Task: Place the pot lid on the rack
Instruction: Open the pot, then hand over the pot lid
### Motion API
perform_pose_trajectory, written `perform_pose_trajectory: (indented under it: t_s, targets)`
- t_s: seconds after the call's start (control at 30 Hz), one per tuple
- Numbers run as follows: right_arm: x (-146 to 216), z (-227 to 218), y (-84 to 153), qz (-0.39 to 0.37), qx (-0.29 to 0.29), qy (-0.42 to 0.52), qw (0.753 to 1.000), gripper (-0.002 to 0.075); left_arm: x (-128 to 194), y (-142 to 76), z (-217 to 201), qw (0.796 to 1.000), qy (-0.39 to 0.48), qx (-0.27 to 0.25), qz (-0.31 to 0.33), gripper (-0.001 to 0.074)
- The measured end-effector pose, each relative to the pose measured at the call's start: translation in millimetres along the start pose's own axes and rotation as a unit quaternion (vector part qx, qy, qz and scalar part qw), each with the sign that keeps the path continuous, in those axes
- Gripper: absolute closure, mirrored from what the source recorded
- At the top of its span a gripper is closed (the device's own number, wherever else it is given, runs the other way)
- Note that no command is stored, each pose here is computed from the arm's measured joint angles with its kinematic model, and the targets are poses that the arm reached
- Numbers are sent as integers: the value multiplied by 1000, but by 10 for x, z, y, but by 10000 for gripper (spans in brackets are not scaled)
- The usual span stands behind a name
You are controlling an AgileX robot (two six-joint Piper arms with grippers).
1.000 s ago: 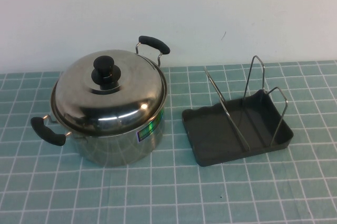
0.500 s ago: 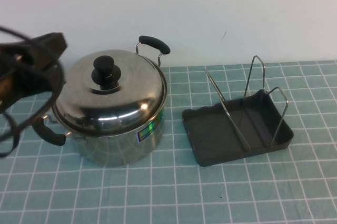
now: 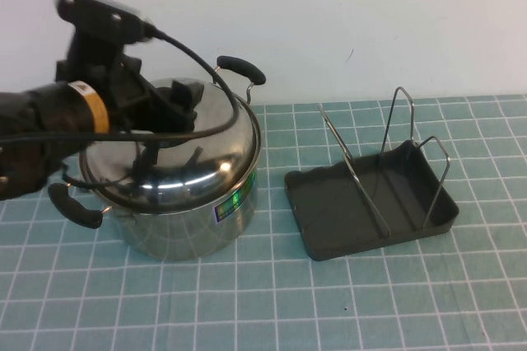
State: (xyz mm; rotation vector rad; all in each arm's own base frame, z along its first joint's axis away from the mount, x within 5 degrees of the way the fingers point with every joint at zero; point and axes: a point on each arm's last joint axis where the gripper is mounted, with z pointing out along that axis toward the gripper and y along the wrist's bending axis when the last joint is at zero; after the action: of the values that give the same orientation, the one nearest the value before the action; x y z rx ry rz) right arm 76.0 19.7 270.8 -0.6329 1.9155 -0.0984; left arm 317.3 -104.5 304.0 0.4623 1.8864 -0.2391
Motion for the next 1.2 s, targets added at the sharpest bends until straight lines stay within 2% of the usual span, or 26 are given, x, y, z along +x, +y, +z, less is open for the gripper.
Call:
perform_pose_trajectory:
  t_s: [0.23,0.33,0.4,0.53,0.73,0.9,0.97,1.07,1.13,1.2]
  targets:
    - [32,-1,40,-4,-22,18,1000,727,223,12,245,998,49,-33,-9,59]
    - [37,-2,45,-3,-25,20,999,727,245,21,264,998,53,-38,-23,99]
    - [35,-2,49,0,-27,19,999,727,243,23,264,997,52,-39,-28,166]
    - [26,-2,58,7,-32,14,999,727,235,22,269,997,51,-44,-37,419]
    - [-35,-5,85,47,-47,-17,998,727,219,28,258,997,49,-48,-41,409]
    - [-259,-66,128,70,-86,-119,987,727,70,37,95,997,21,-55,-39,409]
    - [-398,-134,131,83,-102,-174,976,727,-58,38,-51,998,-4,-59,-38,409]
    - [-618,-254,114,136,-131,-265,946,727,-268,17,-278,996,-48,-50,-53,409]
    - [-731,-313,102,174,-158,-309,921,727,-439,-31,-430,993,-84,-23,-76,409]
    - [-782,-318,106,193,-183,-325,908,727,-609,-93,-557,988,-118,18,-97,409]
